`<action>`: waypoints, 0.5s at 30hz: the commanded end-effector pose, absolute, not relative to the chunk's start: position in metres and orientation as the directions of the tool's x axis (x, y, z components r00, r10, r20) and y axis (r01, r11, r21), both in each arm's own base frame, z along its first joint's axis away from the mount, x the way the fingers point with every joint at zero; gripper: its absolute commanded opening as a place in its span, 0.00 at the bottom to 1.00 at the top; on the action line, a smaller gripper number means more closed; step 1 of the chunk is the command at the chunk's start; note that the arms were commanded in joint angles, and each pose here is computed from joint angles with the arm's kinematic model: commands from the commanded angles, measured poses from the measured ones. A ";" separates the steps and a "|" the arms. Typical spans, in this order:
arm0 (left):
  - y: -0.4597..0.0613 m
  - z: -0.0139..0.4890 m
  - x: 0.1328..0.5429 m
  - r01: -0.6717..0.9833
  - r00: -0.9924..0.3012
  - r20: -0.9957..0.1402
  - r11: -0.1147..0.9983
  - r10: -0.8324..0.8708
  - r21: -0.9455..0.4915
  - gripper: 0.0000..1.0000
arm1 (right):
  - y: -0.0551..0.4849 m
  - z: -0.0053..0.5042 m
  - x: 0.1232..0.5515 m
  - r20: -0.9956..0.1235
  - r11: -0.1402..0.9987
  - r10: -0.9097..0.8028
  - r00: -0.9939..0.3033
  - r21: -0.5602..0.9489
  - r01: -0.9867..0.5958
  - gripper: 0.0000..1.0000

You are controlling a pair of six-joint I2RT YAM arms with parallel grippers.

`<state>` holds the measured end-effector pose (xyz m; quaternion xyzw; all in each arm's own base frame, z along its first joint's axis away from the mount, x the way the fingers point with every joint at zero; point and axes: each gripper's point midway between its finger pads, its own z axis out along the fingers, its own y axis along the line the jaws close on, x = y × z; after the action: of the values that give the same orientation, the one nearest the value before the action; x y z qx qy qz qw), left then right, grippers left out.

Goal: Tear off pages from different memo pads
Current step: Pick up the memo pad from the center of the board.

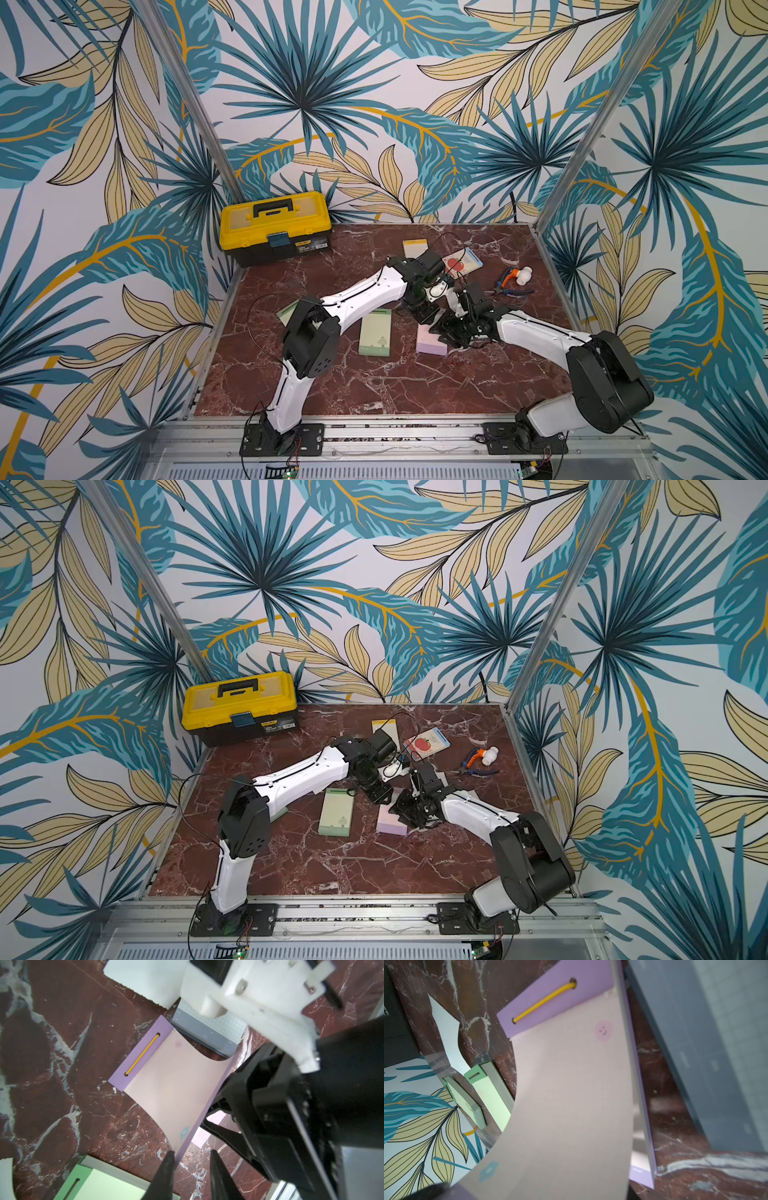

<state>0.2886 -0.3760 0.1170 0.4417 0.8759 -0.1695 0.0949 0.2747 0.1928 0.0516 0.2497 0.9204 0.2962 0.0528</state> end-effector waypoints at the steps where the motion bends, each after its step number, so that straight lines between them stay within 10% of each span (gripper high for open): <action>1: -0.378 0.111 0.295 0.808 -0.588 -0.321 0.558 0.743 -0.189 0.23 | 0.192 0.053 0.272 0.057 0.688 0.495 -0.867 0.583 0.431 0.43; 15: -0.382 0.117 0.287 0.810 -0.586 -0.324 0.536 0.743 -0.237 0.00 | 0.185 0.053 0.269 0.057 0.680 0.500 -0.864 0.593 0.432 0.43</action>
<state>0.2879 -0.3776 0.1087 0.4468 0.8739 -0.1707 0.0867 0.2750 0.1898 0.0512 0.2537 0.9164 0.3050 0.0532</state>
